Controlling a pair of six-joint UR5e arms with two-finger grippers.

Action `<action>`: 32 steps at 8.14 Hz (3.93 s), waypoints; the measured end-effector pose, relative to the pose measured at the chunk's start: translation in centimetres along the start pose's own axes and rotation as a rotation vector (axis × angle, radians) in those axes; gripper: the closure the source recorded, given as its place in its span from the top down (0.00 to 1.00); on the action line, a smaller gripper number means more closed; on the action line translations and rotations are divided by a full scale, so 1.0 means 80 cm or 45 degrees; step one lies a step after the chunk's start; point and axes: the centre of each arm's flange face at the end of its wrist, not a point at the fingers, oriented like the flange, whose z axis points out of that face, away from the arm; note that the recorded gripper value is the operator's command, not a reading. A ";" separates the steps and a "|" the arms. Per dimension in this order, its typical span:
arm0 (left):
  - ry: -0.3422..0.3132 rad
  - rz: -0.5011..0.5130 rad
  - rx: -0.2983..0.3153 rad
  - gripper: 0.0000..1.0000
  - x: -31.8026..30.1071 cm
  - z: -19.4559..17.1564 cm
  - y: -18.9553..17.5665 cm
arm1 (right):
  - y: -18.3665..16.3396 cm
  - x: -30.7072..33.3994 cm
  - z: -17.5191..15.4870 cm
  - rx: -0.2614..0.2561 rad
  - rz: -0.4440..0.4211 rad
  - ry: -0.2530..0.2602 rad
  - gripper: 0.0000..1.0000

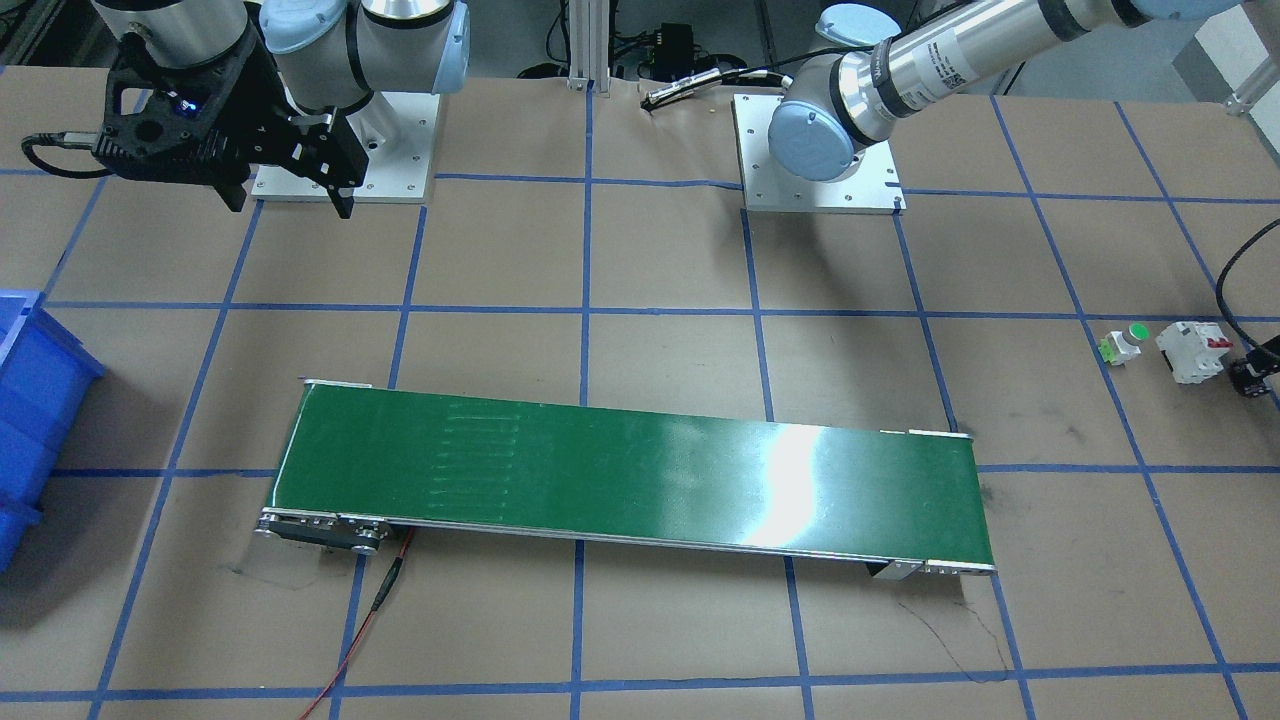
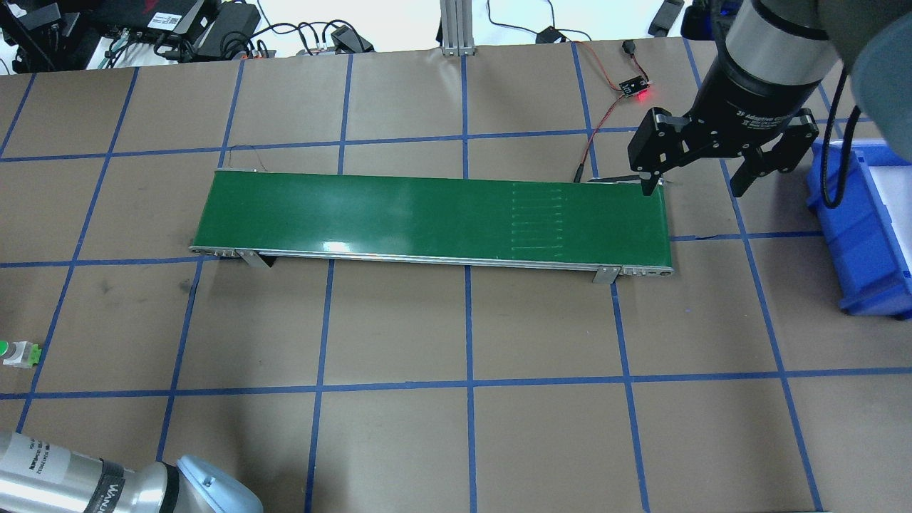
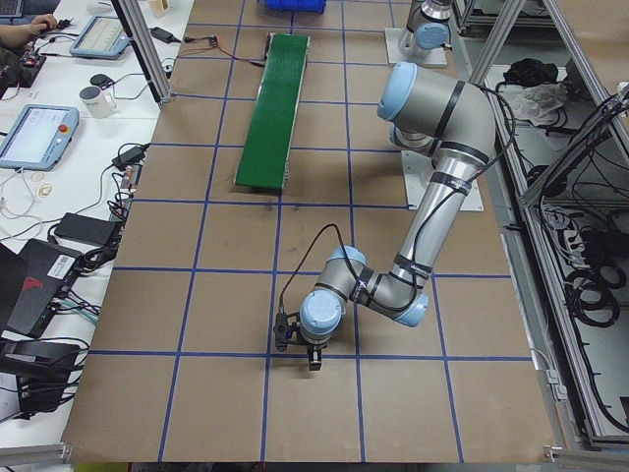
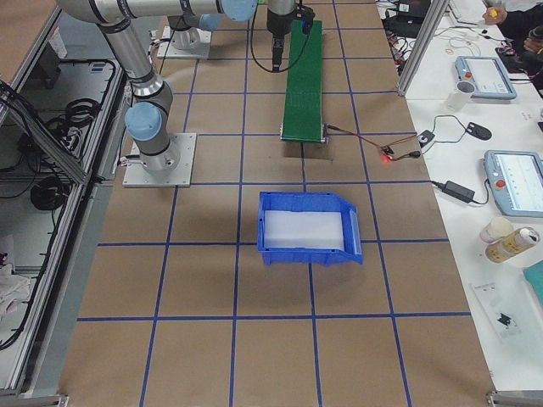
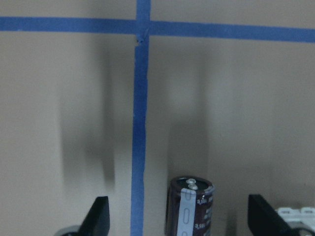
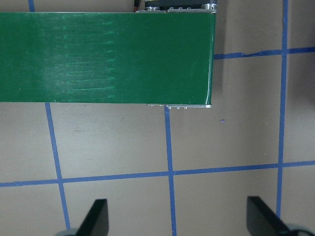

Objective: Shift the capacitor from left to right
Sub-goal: 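Lower the left gripper onto the black capacitor and close on it, then lift the capacitor with the left gripper and carry it over the conveyor's near end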

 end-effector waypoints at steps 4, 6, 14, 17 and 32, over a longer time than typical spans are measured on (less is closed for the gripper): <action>0.019 0.003 -0.008 0.87 -0.001 0.014 0.001 | 0.000 0.000 0.000 0.001 -0.001 0.000 1.00; 0.022 0.009 -0.013 0.62 0.000 0.017 0.002 | 0.000 0.000 0.000 0.001 -0.001 0.000 1.00; 0.006 0.009 -0.017 0.00 0.001 -0.006 0.003 | -0.001 0.000 0.001 -0.001 0.000 0.000 1.00; -0.045 -0.022 0.018 0.00 0.020 -0.095 -0.002 | -0.001 -0.001 0.002 -0.003 0.000 0.000 1.00; -0.011 0.202 -0.145 0.00 0.667 -0.148 -0.202 | -0.005 0.002 -0.001 0.003 0.000 0.018 1.00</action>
